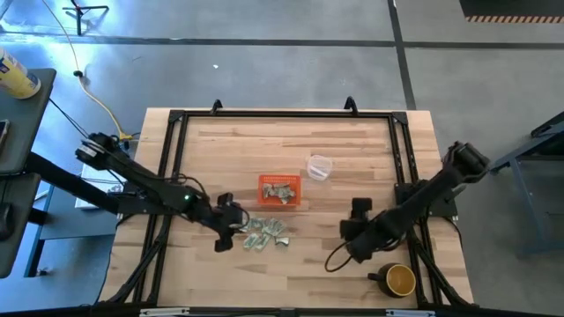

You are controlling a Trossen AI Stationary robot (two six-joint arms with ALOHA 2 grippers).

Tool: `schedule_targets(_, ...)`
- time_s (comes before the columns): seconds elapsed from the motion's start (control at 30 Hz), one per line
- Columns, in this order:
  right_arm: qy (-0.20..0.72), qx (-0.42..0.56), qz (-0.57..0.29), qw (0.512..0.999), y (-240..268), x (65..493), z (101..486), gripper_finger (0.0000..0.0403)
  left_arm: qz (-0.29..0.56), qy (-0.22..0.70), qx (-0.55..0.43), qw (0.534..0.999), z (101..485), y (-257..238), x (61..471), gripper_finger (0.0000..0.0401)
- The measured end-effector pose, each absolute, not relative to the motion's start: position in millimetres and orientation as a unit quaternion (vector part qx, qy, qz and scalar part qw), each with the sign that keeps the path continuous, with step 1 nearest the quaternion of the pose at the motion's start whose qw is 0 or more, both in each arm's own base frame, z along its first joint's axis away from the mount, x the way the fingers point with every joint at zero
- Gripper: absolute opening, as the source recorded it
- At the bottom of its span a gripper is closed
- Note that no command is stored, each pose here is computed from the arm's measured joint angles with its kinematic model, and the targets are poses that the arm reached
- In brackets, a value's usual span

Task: Pick and place Stevia / Truvia into bins
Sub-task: Put the stevia packet into the basket

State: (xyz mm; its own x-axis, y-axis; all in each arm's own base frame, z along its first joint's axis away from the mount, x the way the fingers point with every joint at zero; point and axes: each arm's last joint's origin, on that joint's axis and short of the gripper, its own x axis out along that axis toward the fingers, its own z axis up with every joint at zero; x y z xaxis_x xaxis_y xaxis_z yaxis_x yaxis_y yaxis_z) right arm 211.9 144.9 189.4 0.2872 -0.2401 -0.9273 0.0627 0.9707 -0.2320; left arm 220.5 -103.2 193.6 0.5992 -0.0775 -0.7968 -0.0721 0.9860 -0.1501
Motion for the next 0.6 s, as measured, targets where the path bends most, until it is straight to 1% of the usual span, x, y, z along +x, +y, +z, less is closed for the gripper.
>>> schedule_targets(0.1,0.564,-0.099,-0.103,0.813,135.2,210.0,195.3,0.021,0.017,0.49,-0.067,0.869,183.7,-100.5,217.0,0.0159)
schedule_targets(0.2,0.541,-0.109,-0.145,0.821,122.6,210.6,200.1,0.0211,0.014,0.519,-0.061,0.853,175.9,-101.3,216.4,0.0159)
schedule_targets(0.27,0.531,-0.096,-0.17,0.825,113.5,212.3,202.7,0.0212,0.009,0.54,-0.06,0.839,171.2,-101.6,214.9,0.0159)
schedule_targets(0.5,0.497,-0.041,-0.242,0.833,82.6,230.7,214.3,0.0211,0.022,0.557,-0.039,0.829,161.5,-98.4,218.5,0.016)
schedule_targets(0.6,0.487,-0.036,-0.249,0.836,70.6,236.8,217.8,0.0213,0.016,0.564,-0.037,0.825,159.3,-99.8,219.5,0.0174)
